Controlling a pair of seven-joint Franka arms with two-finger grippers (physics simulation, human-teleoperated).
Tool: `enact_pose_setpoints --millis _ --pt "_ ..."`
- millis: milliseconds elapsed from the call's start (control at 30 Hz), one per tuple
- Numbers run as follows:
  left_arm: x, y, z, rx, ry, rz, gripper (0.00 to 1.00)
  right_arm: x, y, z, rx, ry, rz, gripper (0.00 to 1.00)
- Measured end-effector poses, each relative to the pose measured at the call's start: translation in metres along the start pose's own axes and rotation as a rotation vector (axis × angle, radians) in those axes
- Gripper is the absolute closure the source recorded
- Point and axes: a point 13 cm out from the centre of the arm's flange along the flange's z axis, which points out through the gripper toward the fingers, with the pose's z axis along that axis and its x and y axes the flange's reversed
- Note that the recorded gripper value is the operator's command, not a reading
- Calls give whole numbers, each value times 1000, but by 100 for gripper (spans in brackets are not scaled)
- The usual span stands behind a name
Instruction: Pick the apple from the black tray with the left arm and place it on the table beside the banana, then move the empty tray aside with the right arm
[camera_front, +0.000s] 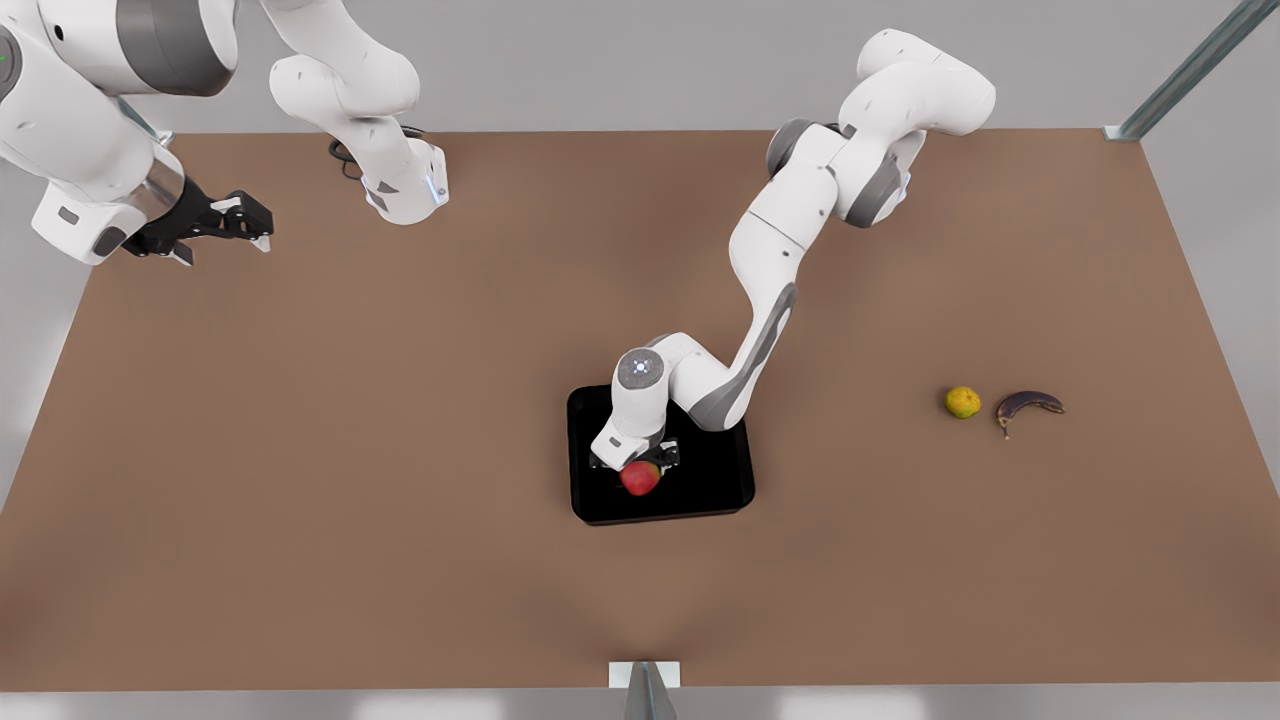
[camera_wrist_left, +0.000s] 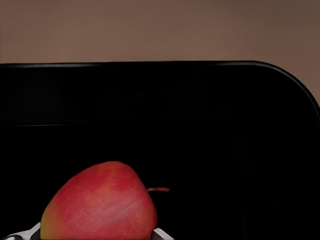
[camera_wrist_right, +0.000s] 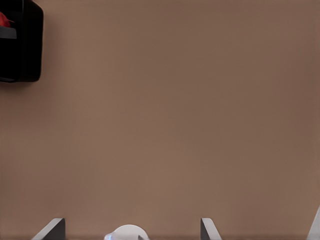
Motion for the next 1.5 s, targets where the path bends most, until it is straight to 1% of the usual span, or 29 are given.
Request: enact_pose_setpoints --millis 200,233,267,300,333,367,400,433,533,600,667,767,867,967,1033,1067,1133,1167,1200,1233,1267,1367,1400,1433,1500 --pt "9 -14 -2 30 9 -2 0 1 -6 0 0 1 12 0" --pt "9 -15 -3 34 8 -3 17 1 -7 0 0 1 14 0" --pt "8 -15 -4 35 7 -4 30 1 -8 0 0 1 16 0" --pt "8 -16 -4 36 7 -5 33 2 -9 0 0 1 18 0" --pt "8 -16 -4 36 6 -6 33 2 -10 1 0 1 20 0" --pt "8 -16 -5 36 6 -7 43 2 -11 1 -1 1 23 0" --pt "8 -15 -6 35 6 -9 46 2 -12 1 -1 1 25 0" --pt "7 -15 -7 33 6 -11 46 2 -14 1 2 2 28 0" --pt "-6 -16 -36 41 9 -30 43 3 -19 1 12 5 36 0" --pt "-36 -7 -88 64 22 -81 43 3 -21 2 15 6 40 0" --pt "-70 24 -134 76 62 -149 42 4 -22 2 17 6 43 0" --pt "-119 110 -180 79 162 -260 42 4 -23 2 18 7 45 0" --pt "-155 227 -204 64 275 -339 42 4 -23 2 18 7 45 0" --pt "-151 341 -193 7 423 -356 42 -4 -21 10 10 22 40 0" --pt "-134 410 -172 -37 531 -340 42 -32 -13 21 -11 32 28 0" --pt "-120 433 -158 -65 586 -313 42 -47 11 26 -20 34 -9 0" --pt "-95 467 -136 -112 682 -245 42 -64 117 33 -22 34 -167 0" --pt "-84 479 -126 -129 724 -209 42 -64 172 39 -18 39 -243 2" --pt "-75 490 -119 -139 758 -177 42 -63 213 49 -17 53 -293 6" --pt "-68 498 -115 -145 784 -145 41 -66 234 63 -20 75 -302 2" --pt "-64 504 -114 -149 804 -113 41 -73 246 84 -24 111 -292 0" --pt "-51 524 -108 -176 857 -9 41 -103 277 151 -31 184 -225 0" --pt "-47 531 -103 -183 874 22 40 -114 284 168 -45 187 -186 0" --pt "-44 540 -100 -183 887 45 0 -127 294 187 -64 186 -145 0" --pt "-44 551 -101 -173 898 86 0 -147 321 220 -90 173 -79 0"
